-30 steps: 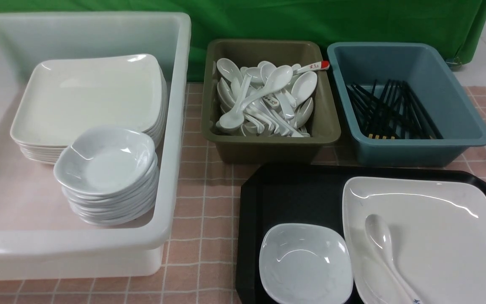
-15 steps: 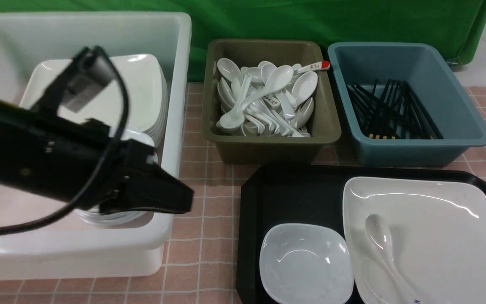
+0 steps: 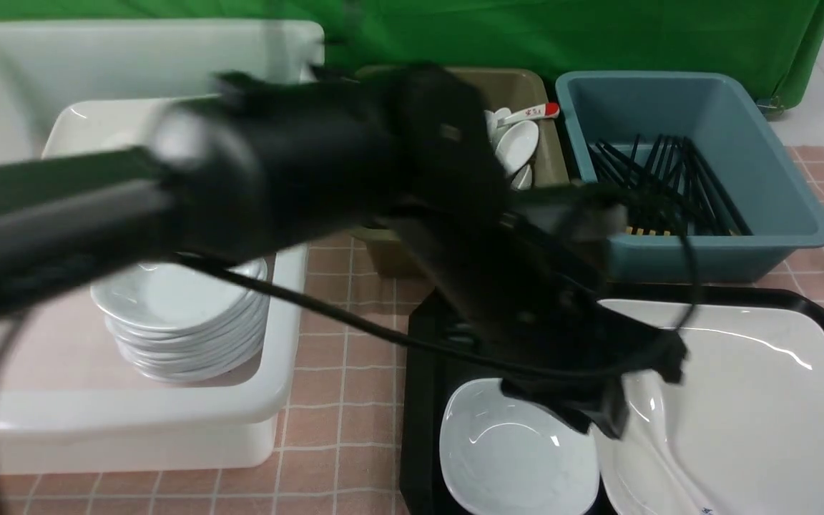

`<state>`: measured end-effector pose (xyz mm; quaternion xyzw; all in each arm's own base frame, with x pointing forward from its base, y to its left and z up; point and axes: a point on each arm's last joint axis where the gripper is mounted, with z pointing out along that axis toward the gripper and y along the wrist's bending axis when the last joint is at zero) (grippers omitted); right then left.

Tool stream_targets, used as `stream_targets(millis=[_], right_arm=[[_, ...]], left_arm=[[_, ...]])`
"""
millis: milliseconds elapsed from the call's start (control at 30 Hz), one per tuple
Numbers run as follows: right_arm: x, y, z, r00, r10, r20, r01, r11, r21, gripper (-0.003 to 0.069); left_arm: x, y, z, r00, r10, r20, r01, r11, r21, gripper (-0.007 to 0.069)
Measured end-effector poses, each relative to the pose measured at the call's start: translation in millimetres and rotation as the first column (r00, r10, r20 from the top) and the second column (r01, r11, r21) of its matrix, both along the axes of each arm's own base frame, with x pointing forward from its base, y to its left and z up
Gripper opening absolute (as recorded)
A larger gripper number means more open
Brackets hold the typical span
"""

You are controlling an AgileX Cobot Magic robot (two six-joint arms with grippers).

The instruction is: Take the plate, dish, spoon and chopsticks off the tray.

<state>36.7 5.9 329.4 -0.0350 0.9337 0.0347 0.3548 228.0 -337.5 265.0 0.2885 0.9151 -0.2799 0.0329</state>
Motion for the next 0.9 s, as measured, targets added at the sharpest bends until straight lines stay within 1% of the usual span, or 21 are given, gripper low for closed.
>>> stream_targets(millis=[33, 67, 133, 167, 267, 333, 433, 600, 700, 833, 900], right_arm=[[0, 0, 0, 1.000, 0.000, 0.000, 0.000, 1.000, 0.000, 0.0070], [0, 0, 0, 1.000, 0.000, 0.000, 0.000, 1.000, 0.000, 0.0072], [0, 0, 0, 1.000, 0.000, 0.001, 0.000, 1.000, 0.000, 0.0077], [0, 0, 0, 1.000, 0.000, 0.001, 0.000, 1.000, 0.000, 0.0080], [0, 0, 0, 1.000, -0.001, 0.003, 0.001, 1.000, 0.001, 0.0090], [0, 0, 0, 1.000, -0.009, 0.002, 0.009, 1.000, 0.008, 0.0097], [1, 0, 1, 1.000, -0.022, 0.008, 0.022, 1.000, 0.020, 0.0107], [2, 0, 2, 0.999, -0.028, 0.023, 0.027, 0.999, 0.027, 0.0122], [2, 0, 2, 0.999, -0.030, 0.025, 0.029, 0.999, 0.030, 0.0129], [2, 0, 2, 0.999, -0.032, 0.026, 0.031, 0.999, 0.032, 0.0134], [3, 0, 2, 0.999, -0.034, 0.034, 0.033, 0.999, 0.035, 0.0140]], left_arm=[[-1, -3, -1, 1.000, -0.003, -0.003, 0.003, 1.000, 0.008, 0.0223], [-1, -15, -10, 1.000, -0.004, -0.015, 0.004, 1.000, 0.030, 0.0255], [-1, -28, -18, 0.999, 0.016, -0.032, -0.014, 0.999, 0.045, 0.0293], [0, -38, -28, 0.997, 0.050, -0.059, -0.046, 0.997, 0.067, 0.0325], [5, -53, -45, 0.986, 0.128, -0.107, -0.118, 0.988, 0.102, 0.0369], [9, -61, -55, 0.975, 0.175, -0.136, -0.159, 0.980, 0.118, 0.0382], [16, -72, -63, 0.957, 0.226, -0.180, -0.207, 0.971, 0.120, 0.0385], [26, -88, -66, 0.948, 0.246, -0.200, -0.228, 0.967, 0.112, 0.0373], [28, -92, -67, 0.943, 0.259, -0.209, -0.236, 0.963, 0.130, 0.0366], [32, -95, -73, 0.935, 0.278, -0.219, -0.240, 0.953, 0.186, 0.0364], [34, -97, -81, 0.919, 0.320, -0.230, -0.271, 0.937, 0.221, 0.0364]])
